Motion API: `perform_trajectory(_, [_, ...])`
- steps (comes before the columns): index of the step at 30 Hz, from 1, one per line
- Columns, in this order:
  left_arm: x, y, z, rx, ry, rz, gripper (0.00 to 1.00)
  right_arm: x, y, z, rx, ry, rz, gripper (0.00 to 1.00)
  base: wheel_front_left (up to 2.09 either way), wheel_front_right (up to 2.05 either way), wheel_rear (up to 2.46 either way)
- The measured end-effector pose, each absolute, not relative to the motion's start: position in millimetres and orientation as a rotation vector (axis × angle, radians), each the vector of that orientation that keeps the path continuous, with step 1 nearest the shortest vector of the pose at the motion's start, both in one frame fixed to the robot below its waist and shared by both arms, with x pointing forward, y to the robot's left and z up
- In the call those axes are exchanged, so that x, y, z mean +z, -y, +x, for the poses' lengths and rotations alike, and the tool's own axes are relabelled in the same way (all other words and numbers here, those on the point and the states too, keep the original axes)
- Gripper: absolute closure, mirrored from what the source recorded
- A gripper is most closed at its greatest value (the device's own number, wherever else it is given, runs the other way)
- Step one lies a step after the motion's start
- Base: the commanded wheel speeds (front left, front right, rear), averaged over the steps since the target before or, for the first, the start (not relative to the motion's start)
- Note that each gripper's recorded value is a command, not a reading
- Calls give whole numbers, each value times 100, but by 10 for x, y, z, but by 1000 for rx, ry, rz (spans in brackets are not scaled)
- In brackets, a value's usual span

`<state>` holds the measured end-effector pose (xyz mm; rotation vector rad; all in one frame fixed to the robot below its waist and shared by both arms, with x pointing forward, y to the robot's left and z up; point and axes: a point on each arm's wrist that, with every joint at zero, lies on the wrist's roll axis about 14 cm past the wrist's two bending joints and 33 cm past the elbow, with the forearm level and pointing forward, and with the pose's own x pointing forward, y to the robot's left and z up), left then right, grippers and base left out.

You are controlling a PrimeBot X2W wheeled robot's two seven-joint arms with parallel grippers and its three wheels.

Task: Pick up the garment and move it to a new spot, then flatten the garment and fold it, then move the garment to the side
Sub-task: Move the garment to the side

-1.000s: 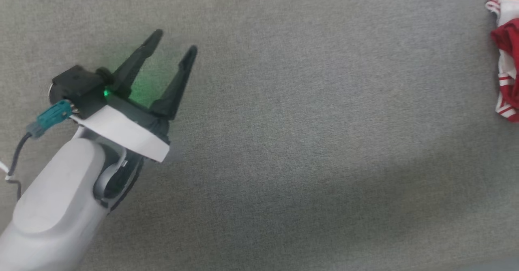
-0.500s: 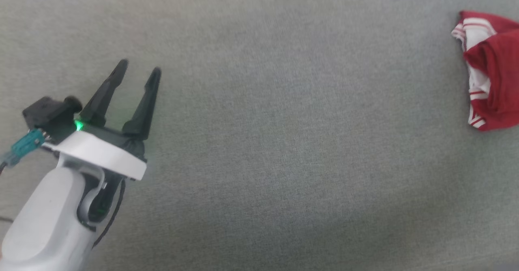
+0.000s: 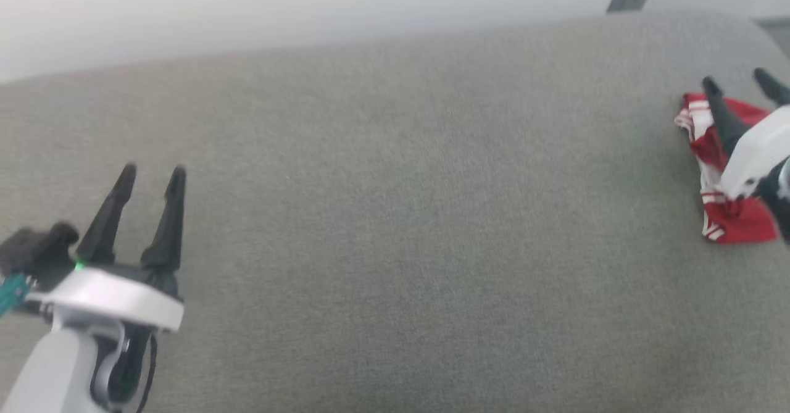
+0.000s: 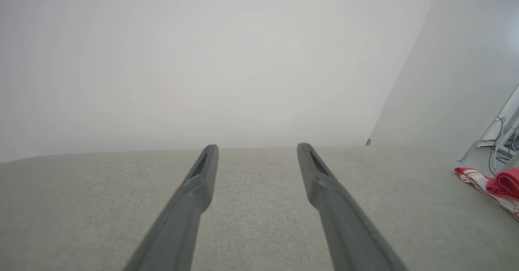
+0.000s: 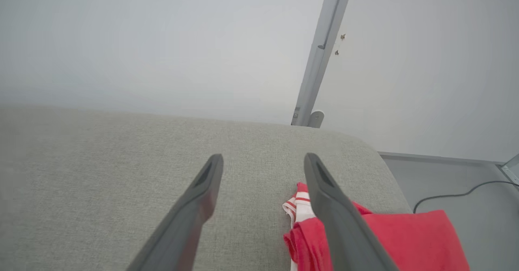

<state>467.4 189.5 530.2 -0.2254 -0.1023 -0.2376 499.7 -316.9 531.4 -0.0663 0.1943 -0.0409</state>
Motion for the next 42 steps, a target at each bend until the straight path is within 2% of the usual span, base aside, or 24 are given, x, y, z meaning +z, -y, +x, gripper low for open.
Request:
perform_trajectory(11, [5373,-2505,3968,-37,141,-188,0,5390,2711,4625,64,-37,-35,0,0,0,0])
perform_trajectory(18, [5302,-2689,3679,30,130,-194,0,5398,2639,4376,78,11,-38,0,0,0,0])
perform_trajectory(23, [5269,-2758,3597,66,131,-211,0,5481,2639,4238,67,72,-52,0,0,0,0])
perform_trajectory(35, [5200,-2740,3494,68,111,-204,0,5313,2733,3796,-29,97,-12,0,0,0,0])
perform_trajectory(36, [5205,-2705,3517,55,111,-201,0,5260,2742,3638,-59,102,13,0,0,0,0])
perform_trajectory(42, [5178,-2731,3481,63,103,-193,0,5205,2686,3577,-56,94,35,0,0,0,0])
